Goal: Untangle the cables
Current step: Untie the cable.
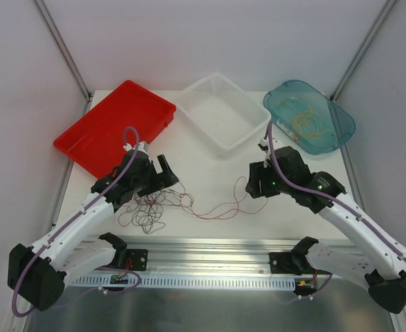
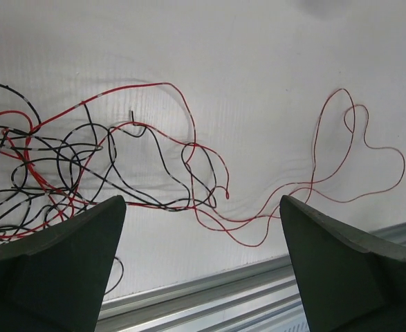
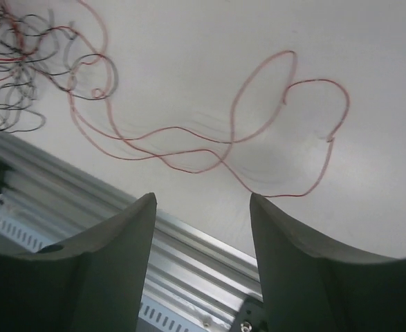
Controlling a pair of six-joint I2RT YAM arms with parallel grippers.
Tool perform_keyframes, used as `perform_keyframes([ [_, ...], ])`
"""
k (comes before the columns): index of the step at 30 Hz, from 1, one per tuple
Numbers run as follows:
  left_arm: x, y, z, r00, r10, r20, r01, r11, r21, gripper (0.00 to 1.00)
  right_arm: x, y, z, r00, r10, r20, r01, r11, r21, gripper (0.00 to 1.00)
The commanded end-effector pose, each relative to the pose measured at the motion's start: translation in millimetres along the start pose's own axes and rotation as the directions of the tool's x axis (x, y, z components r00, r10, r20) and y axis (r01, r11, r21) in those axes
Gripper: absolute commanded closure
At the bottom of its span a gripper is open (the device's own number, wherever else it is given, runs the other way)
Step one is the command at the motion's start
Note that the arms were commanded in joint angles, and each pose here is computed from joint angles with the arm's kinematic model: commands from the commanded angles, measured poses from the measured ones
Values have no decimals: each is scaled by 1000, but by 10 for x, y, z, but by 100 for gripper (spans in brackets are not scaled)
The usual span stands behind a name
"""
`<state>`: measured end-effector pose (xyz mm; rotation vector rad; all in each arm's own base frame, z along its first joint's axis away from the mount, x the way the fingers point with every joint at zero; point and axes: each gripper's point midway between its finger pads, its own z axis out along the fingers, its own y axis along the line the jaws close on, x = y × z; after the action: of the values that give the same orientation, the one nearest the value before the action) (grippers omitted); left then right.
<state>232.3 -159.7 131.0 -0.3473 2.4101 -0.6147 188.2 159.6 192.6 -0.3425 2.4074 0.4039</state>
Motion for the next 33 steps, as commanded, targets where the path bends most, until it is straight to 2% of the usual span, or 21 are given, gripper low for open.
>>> perform_keyframes([
  [1,191,135,-26,999,-14,-47,14,1000,-5,4,-294,651,52,997,22,73,-1,962,-272,40],
  [2,212,164,-24,998,-34,-47,34,999,-14,5,-234,758,170,999,19,31,-10,958,-288,40],
  [5,307,269,10,995,-79,-60,76,996,-51,5,-220,1010,360,1000,22,5,-19,943,-333,40],
  [9,375,361,94,987,-139,-77,130,985,-110,6,-160,1270,796,991,115,-73,-133,928,-349,40],
  [11,352,402,125,986,-157,-59,147,979,-138,7,-186,1393,947,988,140,-67,-155,918,-366,41],
  [16,345,546,225,983,-179,-38,166,961,-222,11,43,1499,1528,967,191,-169,-235,924,-301,42],
  [19,377,597,284,983,-176,-51,158,955,-253,14,146,1603,1731,956,199,-214,-258,918,-302,43],
  [26,558,763,421,977,-188,-100,149,938,-314,23,386,1772,1971,931,205,-303,-298,905,-304,48],
  [33,663,864,482,974,-189,-122,138,931,-339,27,436,1826,2114,928,206,-312,-304,901,-311,57],
])
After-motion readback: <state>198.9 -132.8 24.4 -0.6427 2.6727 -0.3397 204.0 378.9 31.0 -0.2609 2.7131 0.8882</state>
